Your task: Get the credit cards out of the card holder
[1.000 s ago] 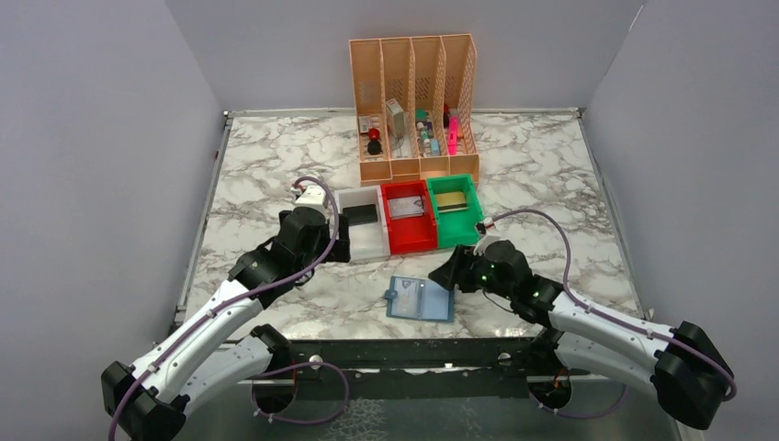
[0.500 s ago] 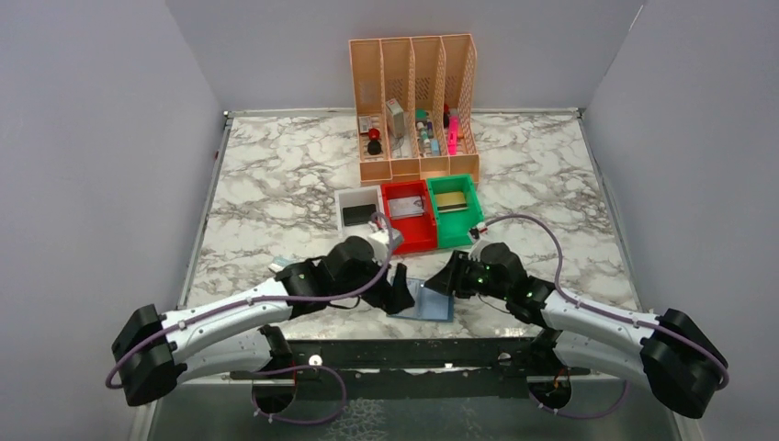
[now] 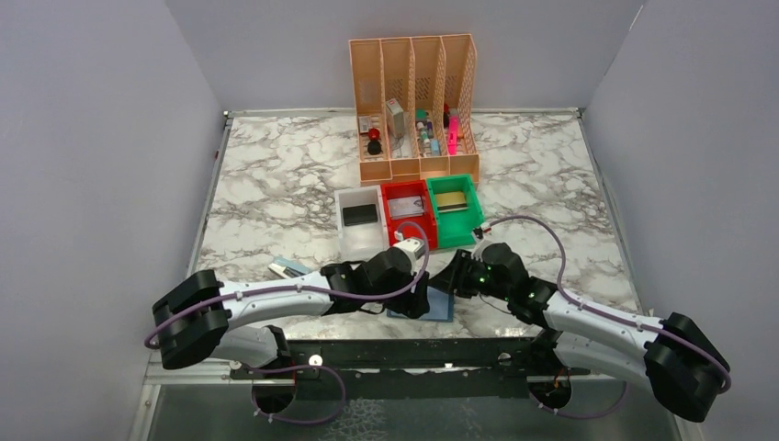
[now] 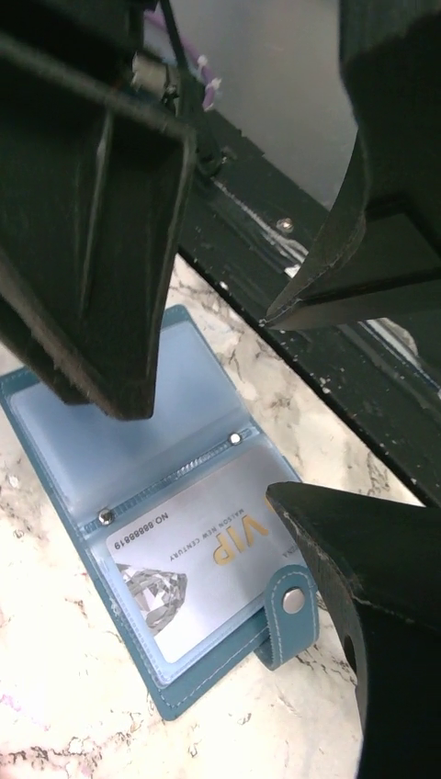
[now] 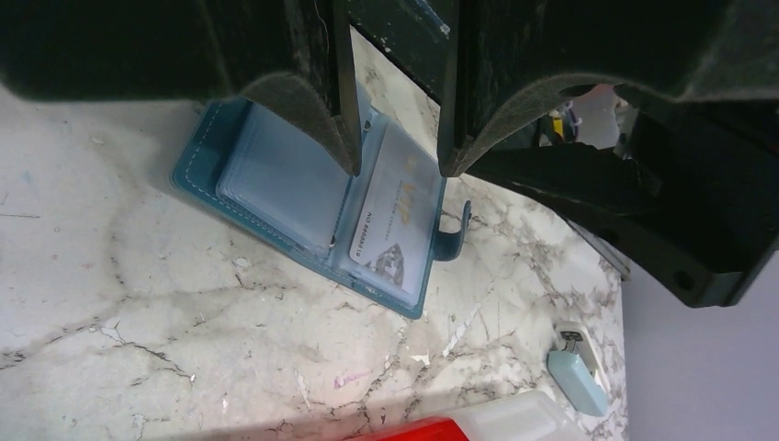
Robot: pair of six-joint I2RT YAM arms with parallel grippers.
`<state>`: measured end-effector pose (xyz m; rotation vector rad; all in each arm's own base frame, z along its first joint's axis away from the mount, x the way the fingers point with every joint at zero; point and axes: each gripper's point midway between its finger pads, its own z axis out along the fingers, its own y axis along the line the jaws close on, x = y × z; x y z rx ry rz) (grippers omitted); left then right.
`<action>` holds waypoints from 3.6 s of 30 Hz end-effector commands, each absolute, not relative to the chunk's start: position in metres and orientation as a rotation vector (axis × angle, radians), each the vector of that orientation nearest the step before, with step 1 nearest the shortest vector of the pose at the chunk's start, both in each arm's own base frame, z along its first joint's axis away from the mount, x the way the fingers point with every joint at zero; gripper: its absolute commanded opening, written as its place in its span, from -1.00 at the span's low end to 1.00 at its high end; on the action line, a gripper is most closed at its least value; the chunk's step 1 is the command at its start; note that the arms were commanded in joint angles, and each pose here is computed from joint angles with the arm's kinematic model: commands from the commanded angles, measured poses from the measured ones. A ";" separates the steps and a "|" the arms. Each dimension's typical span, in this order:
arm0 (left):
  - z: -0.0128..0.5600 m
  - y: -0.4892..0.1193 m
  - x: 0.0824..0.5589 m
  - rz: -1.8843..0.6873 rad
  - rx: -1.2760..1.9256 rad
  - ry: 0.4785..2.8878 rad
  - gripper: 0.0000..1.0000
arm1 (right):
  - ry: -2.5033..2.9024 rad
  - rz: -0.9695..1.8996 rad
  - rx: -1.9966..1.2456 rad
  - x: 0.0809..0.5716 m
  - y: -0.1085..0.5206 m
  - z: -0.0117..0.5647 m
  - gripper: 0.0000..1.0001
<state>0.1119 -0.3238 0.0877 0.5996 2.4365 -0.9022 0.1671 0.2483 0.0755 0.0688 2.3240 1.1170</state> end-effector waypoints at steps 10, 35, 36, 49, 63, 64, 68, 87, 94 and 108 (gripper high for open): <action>0.064 -0.322 0.147 -0.691 0.394 2.425 0.17 | 2.342 1.101 0.089 0.165 0.244 0.072 -0.19; 0.044 -0.288 0.154 -0.484 0.365 2.448 -0.08 | 2.393 1.210 -0.045 0.161 0.274 0.074 -0.29; 0.043 -0.288 0.154 -0.483 0.367 2.451 -0.10 | 2.401 1.208 -0.045 0.161 0.275 0.072 -0.29; 0.029 -0.280 0.151 -0.437 0.377 2.477 -0.14 | 2.460 1.211 -0.062 0.155 0.288 0.058 -0.35; 0.028 -0.285 0.146 -0.457 0.448 2.488 -0.36 | 2.569 1.121 0.000 0.156 0.287 0.026 -0.45; 0.028 -0.286 0.146 -0.461 0.454 2.489 -0.37 | 2.571 1.124 0.001 0.155 0.288 0.025 -0.45; 0.029 -0.288 0.144 -0.471 0.476 2.493 -0.46 | 2.565 1.145 0.006 0.155 0.290 0.024 -0.52; 0.020 -0.281 0.144 -0.416 0.474 2.516 -0.64 | 2.513 1.137 0.021 0.156 0.283 0.038 -0.98; 0.019 -0.279 0.145 -0.398 0.467 2.520 -0.67 | 2.537 1.035 0.029 0.158 0.271 0.032 -0.98; 0.026 -0.279 0.145 -0.405 0.476 2.508 -0.68 | 2.526 1.100 0.023 0.155 0.277 0.036 -0.76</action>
